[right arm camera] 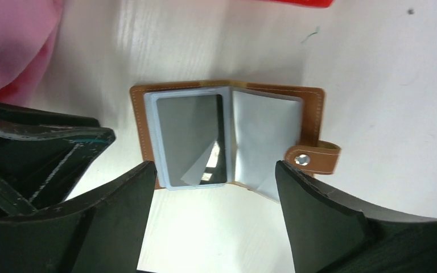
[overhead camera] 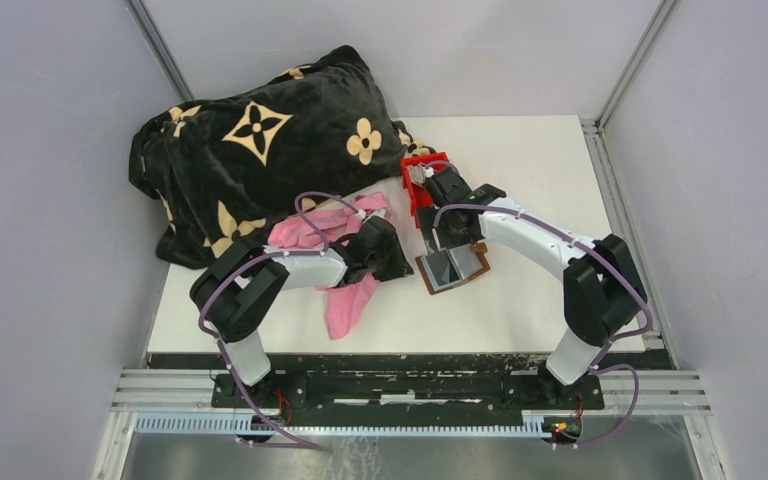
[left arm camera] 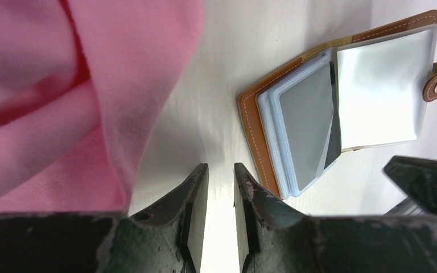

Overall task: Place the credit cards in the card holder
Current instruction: Insert the credit card into the card holder, then close the card holder at the center of the board.

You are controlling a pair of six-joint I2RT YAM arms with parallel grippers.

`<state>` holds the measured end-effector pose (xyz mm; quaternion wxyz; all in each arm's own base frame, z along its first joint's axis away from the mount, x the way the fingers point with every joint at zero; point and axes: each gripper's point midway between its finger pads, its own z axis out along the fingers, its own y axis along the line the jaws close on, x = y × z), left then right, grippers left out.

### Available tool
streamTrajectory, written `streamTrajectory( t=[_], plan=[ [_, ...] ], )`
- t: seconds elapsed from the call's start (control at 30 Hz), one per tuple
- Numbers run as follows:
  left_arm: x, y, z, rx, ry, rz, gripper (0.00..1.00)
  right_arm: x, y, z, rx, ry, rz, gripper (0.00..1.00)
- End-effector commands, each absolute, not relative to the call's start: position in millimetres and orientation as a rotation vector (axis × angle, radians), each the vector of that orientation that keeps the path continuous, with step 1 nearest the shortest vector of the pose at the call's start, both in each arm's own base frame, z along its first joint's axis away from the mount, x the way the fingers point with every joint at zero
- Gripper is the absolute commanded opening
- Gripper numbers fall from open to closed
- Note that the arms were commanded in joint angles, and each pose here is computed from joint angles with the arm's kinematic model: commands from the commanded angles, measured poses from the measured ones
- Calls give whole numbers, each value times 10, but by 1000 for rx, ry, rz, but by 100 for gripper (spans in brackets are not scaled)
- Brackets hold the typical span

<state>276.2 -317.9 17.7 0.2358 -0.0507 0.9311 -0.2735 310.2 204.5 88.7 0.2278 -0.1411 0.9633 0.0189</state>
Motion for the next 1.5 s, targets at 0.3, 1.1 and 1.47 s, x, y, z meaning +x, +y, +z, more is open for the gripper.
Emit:
streamTrajectory(
  t=[0.3,1.1,1.47],
  plan=[
    [2142,-2974,-390,-166,2772,-626,34,3248,1530,934,-386,2563,-331,84],
    [2102,-2994,-430,-147,2773,-648,34,3277,1348,717,-380,2571,-512,71],
    [2087,-2973,-447,-146,2771,-646,34,3257,1223,672,-353,2584,-559,55]
  ],
)
